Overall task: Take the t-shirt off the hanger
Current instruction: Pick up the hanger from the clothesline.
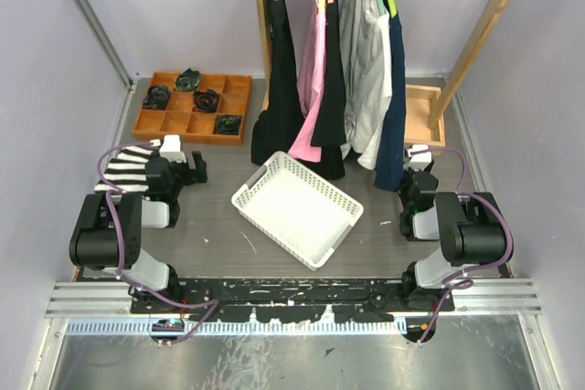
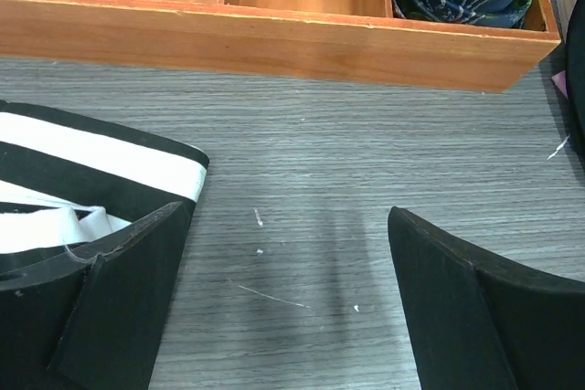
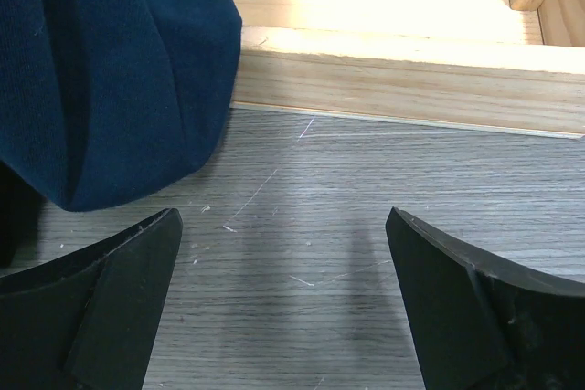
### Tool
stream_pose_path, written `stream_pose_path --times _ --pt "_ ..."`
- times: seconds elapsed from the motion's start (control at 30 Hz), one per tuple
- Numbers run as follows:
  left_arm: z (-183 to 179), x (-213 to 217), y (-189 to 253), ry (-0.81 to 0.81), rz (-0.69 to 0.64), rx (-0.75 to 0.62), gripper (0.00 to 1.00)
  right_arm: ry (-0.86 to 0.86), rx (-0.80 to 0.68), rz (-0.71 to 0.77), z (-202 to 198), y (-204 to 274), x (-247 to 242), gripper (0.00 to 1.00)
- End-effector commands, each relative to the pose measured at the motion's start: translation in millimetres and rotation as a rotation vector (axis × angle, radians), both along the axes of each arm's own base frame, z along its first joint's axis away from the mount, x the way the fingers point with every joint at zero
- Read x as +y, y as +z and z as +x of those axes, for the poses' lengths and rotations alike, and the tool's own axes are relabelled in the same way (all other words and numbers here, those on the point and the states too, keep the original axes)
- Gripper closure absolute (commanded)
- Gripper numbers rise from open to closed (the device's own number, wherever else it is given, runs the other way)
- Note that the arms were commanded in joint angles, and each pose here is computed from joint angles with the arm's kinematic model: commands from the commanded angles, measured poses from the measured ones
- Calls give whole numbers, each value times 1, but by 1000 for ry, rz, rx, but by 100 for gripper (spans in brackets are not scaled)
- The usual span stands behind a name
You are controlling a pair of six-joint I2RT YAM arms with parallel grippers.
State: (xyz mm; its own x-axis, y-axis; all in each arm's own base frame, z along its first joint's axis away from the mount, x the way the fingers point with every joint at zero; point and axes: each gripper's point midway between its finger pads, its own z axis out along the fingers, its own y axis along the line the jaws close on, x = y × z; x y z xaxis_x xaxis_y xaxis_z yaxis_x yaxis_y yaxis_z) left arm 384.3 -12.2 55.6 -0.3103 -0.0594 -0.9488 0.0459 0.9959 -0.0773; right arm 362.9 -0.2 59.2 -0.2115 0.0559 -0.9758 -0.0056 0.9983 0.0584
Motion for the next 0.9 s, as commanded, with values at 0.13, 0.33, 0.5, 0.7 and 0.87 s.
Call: stream_pose_path --times 0.13,0.33,0.5,0.7,0.87 --pt "8 -1 13 -8 15 -41 2 -9 -84 -17 12 23 -2 0" --pt "8 0 12 -7 15 -38 2 -9 -83 -17 12 23 -2 0" --pt "8 0 12 -7 15 -37 2 -131 -109 11 8 29 -20 0" --pt "4 1 47 4 11 -30 2 -299 -89 35 -4 47 -46 0" --pt "3 -9 81 7 -102 -39 2 -545 38 98 -9 66 -76 0"
